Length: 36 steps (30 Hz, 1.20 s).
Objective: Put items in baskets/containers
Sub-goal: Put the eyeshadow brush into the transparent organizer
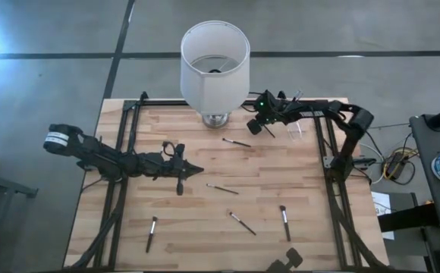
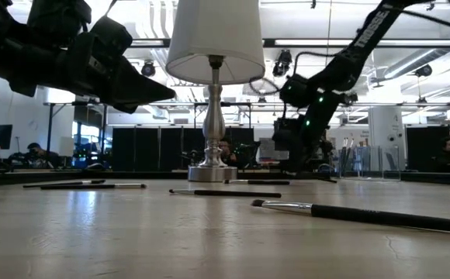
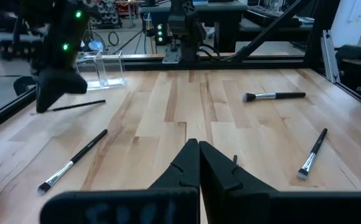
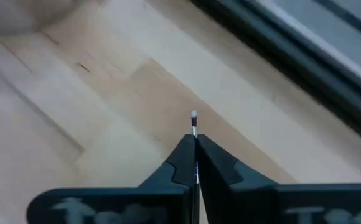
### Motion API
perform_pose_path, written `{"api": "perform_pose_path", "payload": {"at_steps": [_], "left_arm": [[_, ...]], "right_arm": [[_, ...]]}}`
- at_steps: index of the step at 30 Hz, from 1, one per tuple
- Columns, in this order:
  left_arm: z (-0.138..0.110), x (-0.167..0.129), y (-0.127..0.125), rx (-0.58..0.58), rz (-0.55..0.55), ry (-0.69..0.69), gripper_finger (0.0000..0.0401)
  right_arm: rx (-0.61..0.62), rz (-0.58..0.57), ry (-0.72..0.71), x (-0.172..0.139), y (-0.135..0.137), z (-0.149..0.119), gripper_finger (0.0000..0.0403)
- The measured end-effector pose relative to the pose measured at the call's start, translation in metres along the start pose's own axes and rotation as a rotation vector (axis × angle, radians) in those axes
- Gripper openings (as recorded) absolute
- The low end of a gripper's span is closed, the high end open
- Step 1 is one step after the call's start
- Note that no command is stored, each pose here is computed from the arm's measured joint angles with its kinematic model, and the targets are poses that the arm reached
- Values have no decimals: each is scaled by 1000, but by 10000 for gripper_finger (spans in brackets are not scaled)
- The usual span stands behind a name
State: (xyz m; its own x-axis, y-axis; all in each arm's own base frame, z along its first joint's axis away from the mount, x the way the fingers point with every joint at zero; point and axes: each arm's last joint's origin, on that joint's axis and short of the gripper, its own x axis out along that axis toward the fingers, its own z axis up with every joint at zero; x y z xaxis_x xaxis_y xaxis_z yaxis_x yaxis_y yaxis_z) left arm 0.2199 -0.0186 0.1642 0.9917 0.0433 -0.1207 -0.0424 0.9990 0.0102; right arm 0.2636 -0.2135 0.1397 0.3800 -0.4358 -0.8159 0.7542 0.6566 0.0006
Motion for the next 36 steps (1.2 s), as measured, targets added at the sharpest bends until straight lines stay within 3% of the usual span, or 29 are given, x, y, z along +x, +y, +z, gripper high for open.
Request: {"api": "perform_pose_path", "payload": {"at_steps": [14, 23, 29, 36], "left_arm": [[0, 0, 0, 0, 0, 2, 0], [0, 0, 0, 0, 0, 2, 0], [0, 0, 0, -1, 0, 0, 0], [0, 0, 0, -1, 0, -2, 0]], "right_arm": [[34, 66, -394, -91, 13, -55, 8], [102, 33, -594, -139, -4, -84, 8], [104, 138, -504, -137, -3, -94, 8], [77, 114, -333, -110, 7, -77, 26]]}}
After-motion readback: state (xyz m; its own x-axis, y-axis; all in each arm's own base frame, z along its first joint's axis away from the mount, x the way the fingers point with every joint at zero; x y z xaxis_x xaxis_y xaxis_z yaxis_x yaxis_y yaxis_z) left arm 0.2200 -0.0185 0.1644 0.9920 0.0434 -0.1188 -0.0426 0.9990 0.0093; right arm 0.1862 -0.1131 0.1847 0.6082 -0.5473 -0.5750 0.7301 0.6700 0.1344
